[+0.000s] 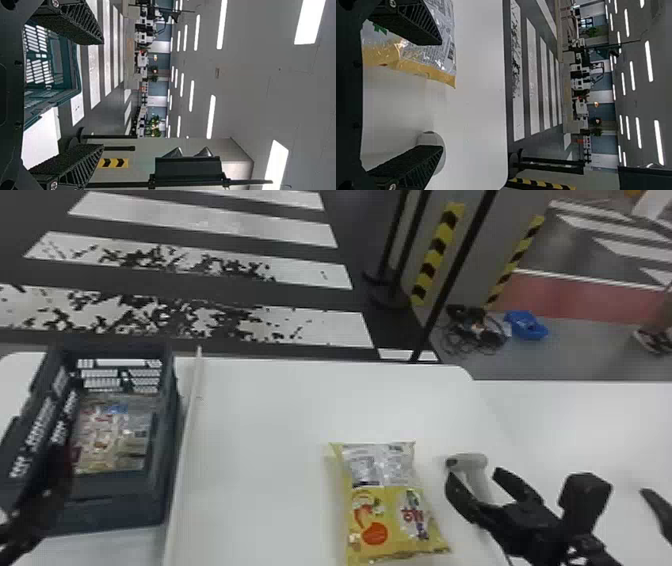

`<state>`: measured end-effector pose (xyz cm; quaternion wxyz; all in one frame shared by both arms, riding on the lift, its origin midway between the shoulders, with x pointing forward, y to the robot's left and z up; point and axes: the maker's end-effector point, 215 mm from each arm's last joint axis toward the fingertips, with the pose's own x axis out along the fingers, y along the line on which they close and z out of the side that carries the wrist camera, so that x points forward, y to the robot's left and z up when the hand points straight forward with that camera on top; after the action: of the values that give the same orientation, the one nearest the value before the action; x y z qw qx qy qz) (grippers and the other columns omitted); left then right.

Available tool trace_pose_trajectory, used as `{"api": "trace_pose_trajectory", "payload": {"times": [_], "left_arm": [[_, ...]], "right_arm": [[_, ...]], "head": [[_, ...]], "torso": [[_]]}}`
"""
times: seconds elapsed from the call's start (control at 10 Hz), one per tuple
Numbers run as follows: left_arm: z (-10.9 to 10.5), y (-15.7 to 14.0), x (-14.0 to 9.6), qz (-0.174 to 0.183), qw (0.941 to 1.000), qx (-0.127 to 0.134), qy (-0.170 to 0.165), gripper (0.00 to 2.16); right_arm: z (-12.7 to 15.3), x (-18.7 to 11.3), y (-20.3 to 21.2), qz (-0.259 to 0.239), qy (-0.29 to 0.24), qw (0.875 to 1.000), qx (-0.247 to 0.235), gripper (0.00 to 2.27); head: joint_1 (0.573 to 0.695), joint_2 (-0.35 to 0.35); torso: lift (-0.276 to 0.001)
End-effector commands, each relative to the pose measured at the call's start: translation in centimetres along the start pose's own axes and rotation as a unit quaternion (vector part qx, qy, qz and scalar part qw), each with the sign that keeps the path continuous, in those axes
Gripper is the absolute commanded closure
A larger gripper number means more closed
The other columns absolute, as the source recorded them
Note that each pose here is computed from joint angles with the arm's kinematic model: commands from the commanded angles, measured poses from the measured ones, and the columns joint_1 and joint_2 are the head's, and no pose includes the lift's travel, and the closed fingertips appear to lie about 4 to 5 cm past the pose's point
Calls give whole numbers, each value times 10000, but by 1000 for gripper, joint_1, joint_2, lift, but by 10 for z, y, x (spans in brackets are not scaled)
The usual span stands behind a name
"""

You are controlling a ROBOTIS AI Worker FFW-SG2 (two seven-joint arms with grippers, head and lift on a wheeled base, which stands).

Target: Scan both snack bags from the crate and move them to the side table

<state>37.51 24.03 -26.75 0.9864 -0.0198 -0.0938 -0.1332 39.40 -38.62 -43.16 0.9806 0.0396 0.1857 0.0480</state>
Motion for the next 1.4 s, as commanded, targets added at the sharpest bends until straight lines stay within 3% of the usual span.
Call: {"api": "trace_pose_trajectory", "payload": {"times": [0.0, 0.2, 0.6, 0.9, 1.0, 1.1, 1.3], "left_arm": [[0, -2, 1, -10, 10000, -9, -3, 70], [1, -2, 1, -13, 10000, -6, -26, 70], [-1, -1, 0, -24, 10000, 4, -1, 70], [-3, -1, 0, -13, 10000, -1, 12, 70], [-1, 1, -1, -2, 10000, 14, -28, 70], [-1, 1, -1, 6, 10000, 11, -37, 70], [-3, 1, -1, 16, 10000, 4, -23, 70]], "right_arm": [[-12, 3, 35, 236, 191, 9993, 235, 70], [-25, 10, 65, 431, 284, 9978, 414, 66], [-56, 44, 99, 688, 635, 9955, 144, 63], [-92, 66, 119, 853, 1341, 9872, 148, 100], [-108, 69, 117, 803, 1593, 9840, 5, 977], [-117, 71, 113, 766, 1678, 9828, -24, 2196], [-93, 72, 108, 761, 1160, 9903, -112, 2236]], "head": [[695, -223], [695, -174], [695, -84], [695, -45], [695, -30], [695, -25], [695, -25]], "torso": [[-95], [-95], [-95], [-95], [-95], [-95], [-95]]}}
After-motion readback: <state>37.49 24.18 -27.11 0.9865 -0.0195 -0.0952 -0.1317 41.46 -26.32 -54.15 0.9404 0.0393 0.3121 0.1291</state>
